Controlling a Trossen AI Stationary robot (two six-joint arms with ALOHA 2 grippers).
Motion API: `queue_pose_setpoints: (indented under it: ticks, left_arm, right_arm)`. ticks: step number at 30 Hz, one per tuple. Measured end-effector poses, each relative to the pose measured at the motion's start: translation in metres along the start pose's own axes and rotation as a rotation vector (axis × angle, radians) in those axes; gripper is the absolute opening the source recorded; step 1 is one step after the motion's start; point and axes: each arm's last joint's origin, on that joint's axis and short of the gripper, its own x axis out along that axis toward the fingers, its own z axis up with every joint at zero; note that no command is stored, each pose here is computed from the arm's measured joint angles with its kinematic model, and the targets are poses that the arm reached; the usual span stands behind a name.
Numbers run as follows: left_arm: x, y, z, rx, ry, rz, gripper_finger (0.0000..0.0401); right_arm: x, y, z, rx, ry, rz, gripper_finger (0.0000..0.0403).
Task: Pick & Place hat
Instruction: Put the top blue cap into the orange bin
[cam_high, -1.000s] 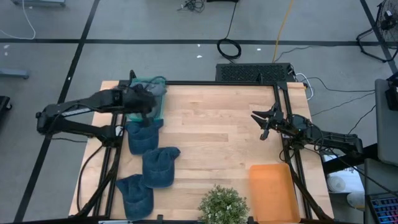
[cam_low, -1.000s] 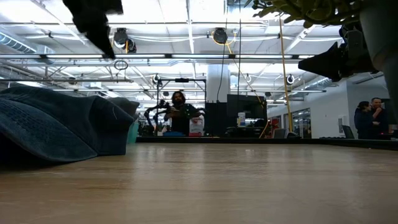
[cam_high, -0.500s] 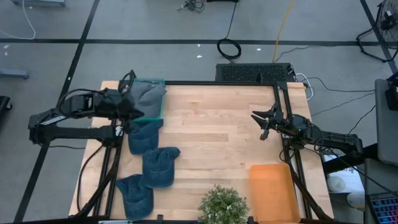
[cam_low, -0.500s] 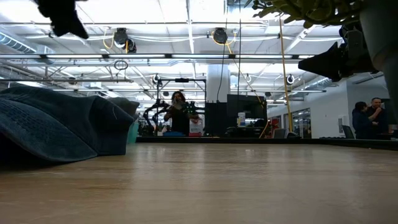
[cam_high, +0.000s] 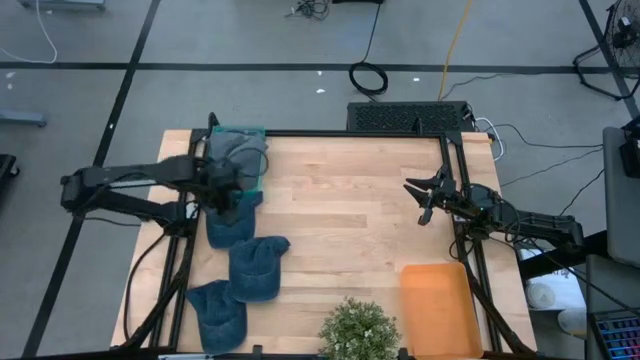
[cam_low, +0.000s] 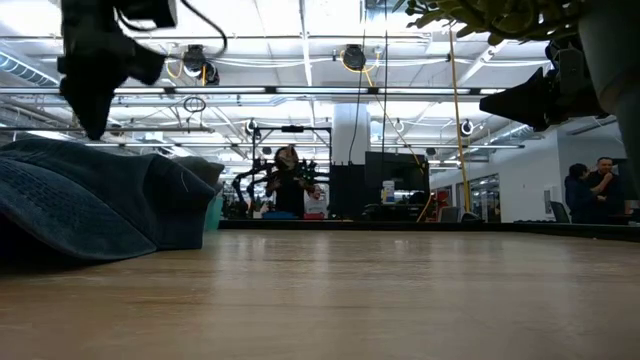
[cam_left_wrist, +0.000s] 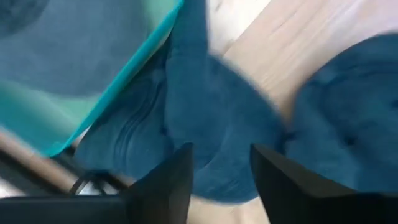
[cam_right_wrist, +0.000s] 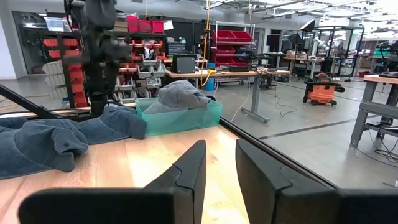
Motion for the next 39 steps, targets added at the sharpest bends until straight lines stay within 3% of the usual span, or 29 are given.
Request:
queue_pose_setpoints:
  ticks: [4, 9, 21, 31, 39]
  left_arm:
    - [0.019, -0.005, 0.01, 0.045, 0.12, 0.129, 0.0209]
    - [0.037, -0.011, 0.021, 0.16, 0.204, 0.166, 0.0232]
    - [0.056, -0.016, 0.028, 0.163, 0.271, 0.195, 0.0234]
    - [0.09, -0.008, 0.014, 0.19, 0.28, 0.164, 0.0234]
    - [0.092, -0.007, 0.013, 0.161, 0.274, 0.182, 0.0216]
  right_arm:
    - [0.0, 0.0, 0.0, 0.0, 0.0, 0.0, 0.0073]
    - [0.0, 0.0, 0.0, 0.0, 0.0, 0.0, 0.0073]
    - [0.0, 0.0, 0.0, 0.0, 0.0, 0.0, 0.0073]
    - [0.0, 0.0, 0.0, 0.0, 0.0, 0.0, 0.0073]
    - [0.0, 0.0, 0.0, 0.0, 0.0, 0.0, 0.0073]
